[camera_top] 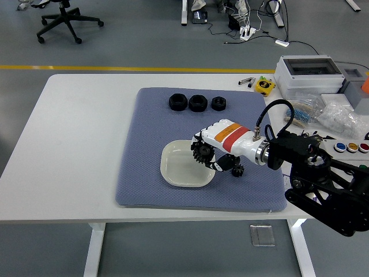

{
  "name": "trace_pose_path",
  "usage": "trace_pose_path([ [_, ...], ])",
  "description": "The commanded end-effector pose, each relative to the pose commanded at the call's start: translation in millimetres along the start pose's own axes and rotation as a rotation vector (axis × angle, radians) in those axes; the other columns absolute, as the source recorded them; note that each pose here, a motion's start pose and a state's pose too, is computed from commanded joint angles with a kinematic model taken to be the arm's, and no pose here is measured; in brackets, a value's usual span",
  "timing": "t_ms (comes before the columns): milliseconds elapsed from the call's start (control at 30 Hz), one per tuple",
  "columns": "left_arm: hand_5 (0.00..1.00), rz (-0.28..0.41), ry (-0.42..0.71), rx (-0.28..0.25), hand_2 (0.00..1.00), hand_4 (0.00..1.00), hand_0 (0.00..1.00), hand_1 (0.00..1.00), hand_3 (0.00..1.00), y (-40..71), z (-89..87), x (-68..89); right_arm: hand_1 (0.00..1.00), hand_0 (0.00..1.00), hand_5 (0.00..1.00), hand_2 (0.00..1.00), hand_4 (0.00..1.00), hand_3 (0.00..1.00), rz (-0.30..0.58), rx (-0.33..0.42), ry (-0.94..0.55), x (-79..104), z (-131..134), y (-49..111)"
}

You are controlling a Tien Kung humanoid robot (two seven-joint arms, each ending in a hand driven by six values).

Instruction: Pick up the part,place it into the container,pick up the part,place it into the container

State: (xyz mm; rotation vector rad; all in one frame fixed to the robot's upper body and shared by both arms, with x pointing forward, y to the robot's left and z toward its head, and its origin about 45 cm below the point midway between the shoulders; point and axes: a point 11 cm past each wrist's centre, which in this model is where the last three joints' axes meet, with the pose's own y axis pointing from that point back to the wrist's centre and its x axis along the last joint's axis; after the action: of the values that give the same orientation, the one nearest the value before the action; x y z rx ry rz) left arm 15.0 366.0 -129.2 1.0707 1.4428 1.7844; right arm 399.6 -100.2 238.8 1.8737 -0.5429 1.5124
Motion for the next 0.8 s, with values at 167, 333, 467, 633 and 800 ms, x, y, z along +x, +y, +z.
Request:
trace_pose_path([
  [167,0.722,0.002,0.003,-0.007,0.848,0.539,0.863,0.816,0.607,0.4,3.3,-1.2,0.452,0.403,0.062,0.507,0.707,0.618,-0.026,-0.014,0.033,-0.5,-6,-17.4],
  [333,0.722,0.004,0.007,-0.011,0.848,0.539,0.863,0.816,0.607,0.5,4.7,-1.4,0.452,0.403,0.062,0.507,0.707,0.618,-0.084,-0.012,0.075,-6.1,-11,-24.9],
  [467,0.726,0.004,0.005,-0.01,0.845,0.544,0.855,0.815,0.607,0.6,5.1,-1.7,0.706,0.669,0.313,0.809,0.998,0.967,-0.107,0.014,0.095,-10.4,-15,-26.6],
  [633,0.721,0.006,0.002,-0.007,0.844,0.544,0.842,0.814,0.607,0.5,4.4,-1.1,0.809,0.818,0.349,0.906,0.998,0.998,-0.103,0.022,0.085,-9.9,-12,-24.1],
  [800,0.719,0.007,0.0,-0.004,0.843,0.543,0.841,0.813,0.605,0.4,3.2,-0.4,0.817,0.829,0.375,0.904,0.998,0.998,-0.088,0.009,0.065,-3.2,-3,-19.2],
])
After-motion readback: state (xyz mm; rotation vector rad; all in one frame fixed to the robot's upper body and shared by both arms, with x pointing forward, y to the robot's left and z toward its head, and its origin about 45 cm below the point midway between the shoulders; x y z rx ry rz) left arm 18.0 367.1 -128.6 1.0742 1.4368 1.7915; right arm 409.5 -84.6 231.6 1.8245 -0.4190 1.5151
